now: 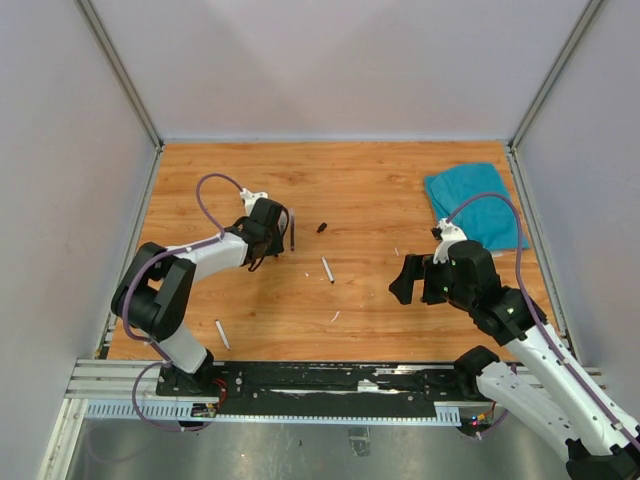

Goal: Insert the pens into the pen caps
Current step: Move the pen cap to the center of the board.

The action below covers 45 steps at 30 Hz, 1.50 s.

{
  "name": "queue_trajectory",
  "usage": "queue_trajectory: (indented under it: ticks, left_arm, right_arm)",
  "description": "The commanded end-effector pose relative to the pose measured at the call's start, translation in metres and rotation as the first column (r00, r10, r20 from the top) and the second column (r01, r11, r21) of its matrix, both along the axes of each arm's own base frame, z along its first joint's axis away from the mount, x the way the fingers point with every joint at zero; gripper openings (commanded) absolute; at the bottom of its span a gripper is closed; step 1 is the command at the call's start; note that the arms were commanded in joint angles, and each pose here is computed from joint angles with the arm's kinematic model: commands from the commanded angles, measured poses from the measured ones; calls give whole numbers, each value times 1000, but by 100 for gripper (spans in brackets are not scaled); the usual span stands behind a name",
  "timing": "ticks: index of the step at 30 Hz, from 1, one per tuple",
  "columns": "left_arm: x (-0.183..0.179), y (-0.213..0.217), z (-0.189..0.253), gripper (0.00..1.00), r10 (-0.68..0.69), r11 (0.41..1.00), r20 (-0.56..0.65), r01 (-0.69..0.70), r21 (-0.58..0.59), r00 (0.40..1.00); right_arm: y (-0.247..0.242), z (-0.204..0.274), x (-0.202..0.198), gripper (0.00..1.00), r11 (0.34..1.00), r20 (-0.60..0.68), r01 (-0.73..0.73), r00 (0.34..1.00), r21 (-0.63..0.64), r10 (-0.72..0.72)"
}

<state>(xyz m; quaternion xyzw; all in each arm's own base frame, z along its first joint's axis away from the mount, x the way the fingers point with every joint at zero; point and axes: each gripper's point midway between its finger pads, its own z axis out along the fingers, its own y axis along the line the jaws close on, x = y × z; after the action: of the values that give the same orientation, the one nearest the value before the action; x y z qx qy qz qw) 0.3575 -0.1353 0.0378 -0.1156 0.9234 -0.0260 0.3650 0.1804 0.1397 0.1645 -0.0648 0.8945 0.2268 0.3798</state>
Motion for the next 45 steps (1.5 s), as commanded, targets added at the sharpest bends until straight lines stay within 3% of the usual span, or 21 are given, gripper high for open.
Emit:
queue_trajectory:
  ticks: [1,26,39,45]
  left_arm:
    - [11,-2,1,41,3,1000,20,-3,-10,1000]
    - [-1,6,-13,25,18,1000,-14,-18,5,1000]
    - [-47,5,-5,20,-20,998,-23,19,-60,1000]
    - [-86,-36,-1,20,-153,985,-27,150,-81,988]
  right_arm:
    - [-2,-1,-1,99,1000,-4,4,1000,5,-4]
    - [-1,0,-3,99,1000,-5,1,1000,17,-1]
    - [-1,2,-5,99,1000,-3,-1,1000,28,1]
    - [0,2,-4,99,1000,-1,-5,1000,26,5]
